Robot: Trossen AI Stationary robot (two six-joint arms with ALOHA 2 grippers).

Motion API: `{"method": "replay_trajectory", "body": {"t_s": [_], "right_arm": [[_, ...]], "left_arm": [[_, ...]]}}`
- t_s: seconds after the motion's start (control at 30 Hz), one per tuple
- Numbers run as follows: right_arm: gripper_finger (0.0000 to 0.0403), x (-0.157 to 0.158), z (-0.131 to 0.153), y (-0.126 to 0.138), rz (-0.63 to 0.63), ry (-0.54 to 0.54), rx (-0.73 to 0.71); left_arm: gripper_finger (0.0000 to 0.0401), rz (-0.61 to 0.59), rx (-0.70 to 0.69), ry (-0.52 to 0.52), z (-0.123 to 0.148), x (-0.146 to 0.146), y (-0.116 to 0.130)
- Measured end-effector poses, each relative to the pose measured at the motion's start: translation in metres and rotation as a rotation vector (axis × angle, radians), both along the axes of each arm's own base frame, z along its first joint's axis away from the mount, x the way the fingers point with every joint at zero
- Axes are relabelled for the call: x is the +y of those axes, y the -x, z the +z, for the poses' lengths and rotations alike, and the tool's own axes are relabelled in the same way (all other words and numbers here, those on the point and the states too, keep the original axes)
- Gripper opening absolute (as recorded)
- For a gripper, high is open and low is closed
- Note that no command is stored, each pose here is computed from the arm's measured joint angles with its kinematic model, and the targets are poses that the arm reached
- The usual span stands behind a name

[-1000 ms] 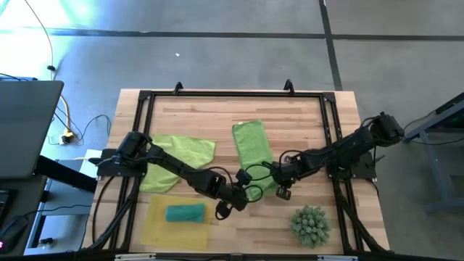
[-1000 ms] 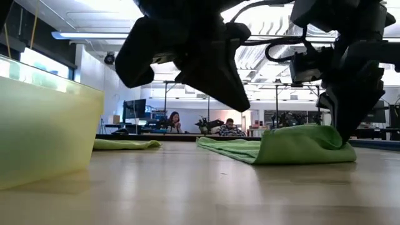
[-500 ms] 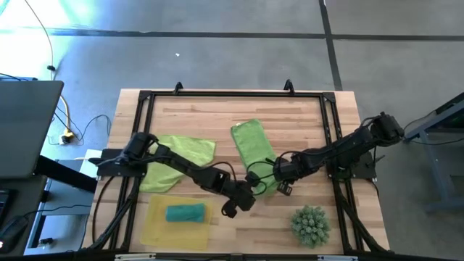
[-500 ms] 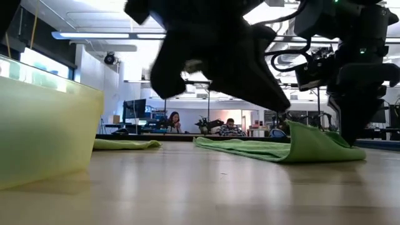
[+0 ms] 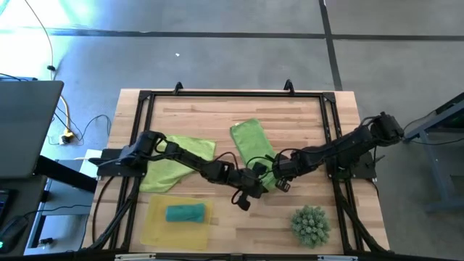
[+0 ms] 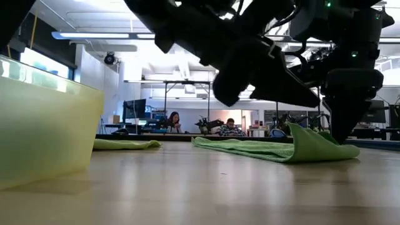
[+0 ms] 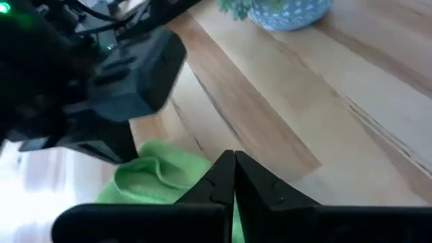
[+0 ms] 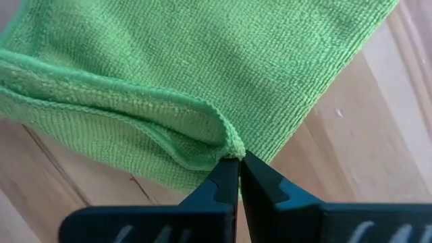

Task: Roll microfiber towels into tight, uniform cylinder then place into a basket
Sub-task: Roll the green microfiber towel

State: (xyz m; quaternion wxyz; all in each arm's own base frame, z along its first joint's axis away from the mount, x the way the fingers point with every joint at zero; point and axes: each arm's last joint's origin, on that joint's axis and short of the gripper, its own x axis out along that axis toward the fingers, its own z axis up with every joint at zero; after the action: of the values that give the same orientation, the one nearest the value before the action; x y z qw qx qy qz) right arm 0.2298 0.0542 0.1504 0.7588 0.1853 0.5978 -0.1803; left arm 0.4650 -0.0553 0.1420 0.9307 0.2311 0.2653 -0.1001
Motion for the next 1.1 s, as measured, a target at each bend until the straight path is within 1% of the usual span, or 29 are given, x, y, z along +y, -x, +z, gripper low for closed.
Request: {"method": "replay_trajectory", "body": {"t_s": [0.17,0.27,0.37,0.43,0.57,0.67,0.83,0.93,1.0,1.1], "right_arm": [[0.0002,-0.002,0.0,-0.001,-0.009,0.001,0.0],[0.0002,-0.002,0.0,-0.001,-0.005,0.001,0.0],[0.0002,-0.002,0.0,-0.001,-0.004,0.001,-0.001],[0.0002,-0.002,0.0,-0.001,-0.004,0.001,0.0],[0.0002,-0.002,0.0,0.0,0.0,0.002,0.001],[0.0002,-0.002,0.0,0.0,0.001,0.003,0.002],[0.0002,-0.002,0.0,0.0,0.018,0.006,0.005],[0.0003,-0.002,0.0,0.001,0.061,0.009,0.018],[0.0012,-0.002,0.0,0.002,0.101,0.011,0.042],[0.0039,-0.003,0.005,0.004,0.141,0.025,0.094]], "left_arm": [[0.0,0.035,0.028,0.039,-0.012,0.008,-0.002],[0.0,0.043,0.052,0.026,-0.017,0.011,-0.001],[0.0,0.051,0.032,0.027,-0.017,0.014,-0.003],[0.0,0.055,0.043,0.026,-0.019,0.016,-0.003],[0.0,0.079,0.075,0.027,-0.028,0.025,-0.003],[0.0,0.096,0.078,0.026,-0.03,0.031,-0.003],[0.0,0.138,0.116,0.002,-0.035,0.038,-0.002],[0.0,0.15,0.127,-0.002,-0.036,0.042,-0.001],[0.0,0.152,0.135,-0.001,-0.037,0.043,0.0],[0.0,0.152,0.168,-0.006,-0.039,0.043,0.002]]}}
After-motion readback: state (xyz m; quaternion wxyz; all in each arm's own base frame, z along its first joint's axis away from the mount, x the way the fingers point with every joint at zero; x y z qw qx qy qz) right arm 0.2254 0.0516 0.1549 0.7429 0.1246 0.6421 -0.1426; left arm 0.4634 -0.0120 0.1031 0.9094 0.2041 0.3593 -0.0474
